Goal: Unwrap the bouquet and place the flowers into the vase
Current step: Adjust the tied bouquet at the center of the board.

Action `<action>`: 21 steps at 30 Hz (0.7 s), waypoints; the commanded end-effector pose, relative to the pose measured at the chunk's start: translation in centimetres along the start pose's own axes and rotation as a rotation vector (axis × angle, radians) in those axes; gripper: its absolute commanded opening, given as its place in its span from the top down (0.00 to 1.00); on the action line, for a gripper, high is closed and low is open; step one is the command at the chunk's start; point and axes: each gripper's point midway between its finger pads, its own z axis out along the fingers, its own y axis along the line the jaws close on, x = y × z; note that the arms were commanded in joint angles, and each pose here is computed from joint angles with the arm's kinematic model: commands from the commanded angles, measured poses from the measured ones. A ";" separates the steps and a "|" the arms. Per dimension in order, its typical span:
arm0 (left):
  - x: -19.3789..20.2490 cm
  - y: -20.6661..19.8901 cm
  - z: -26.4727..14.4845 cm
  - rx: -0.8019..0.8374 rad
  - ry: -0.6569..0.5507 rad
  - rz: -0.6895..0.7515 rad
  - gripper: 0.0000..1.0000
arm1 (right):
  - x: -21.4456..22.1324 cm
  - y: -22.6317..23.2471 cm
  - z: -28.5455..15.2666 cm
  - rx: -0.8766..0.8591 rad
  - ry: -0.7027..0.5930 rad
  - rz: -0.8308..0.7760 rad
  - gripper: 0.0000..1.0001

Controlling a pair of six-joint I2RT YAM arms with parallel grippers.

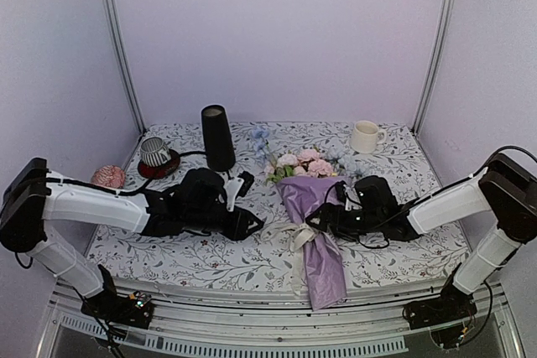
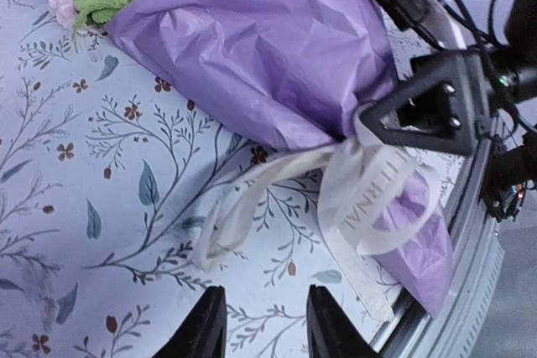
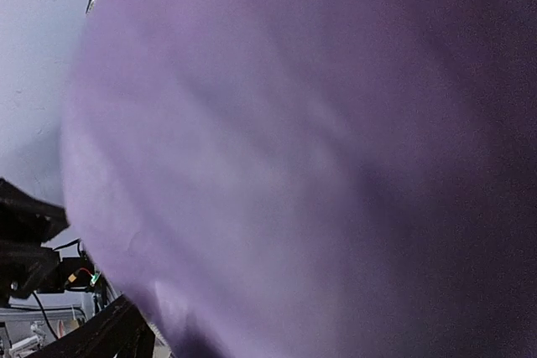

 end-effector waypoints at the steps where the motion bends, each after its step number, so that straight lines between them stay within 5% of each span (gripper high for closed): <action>1: 0.5 -1.3 -2.1 0.040 -0.069 -0.014 0.64 | -2.2 1.0 1.9 -0.021 -0.049 0.048 0.02; 9: 1.8 -0.4 -3.9 0.018 -0.102 -0.029 0.62 | -6.6 3.1 6.1 -0.075 -0.095 0.049 0.03; 21: 5.0 -2.8 -1.5 0.060 -0.041 -0.012 0.61 | -6.6 0.3 0.0 0.037 -0.183 -0.070 0.01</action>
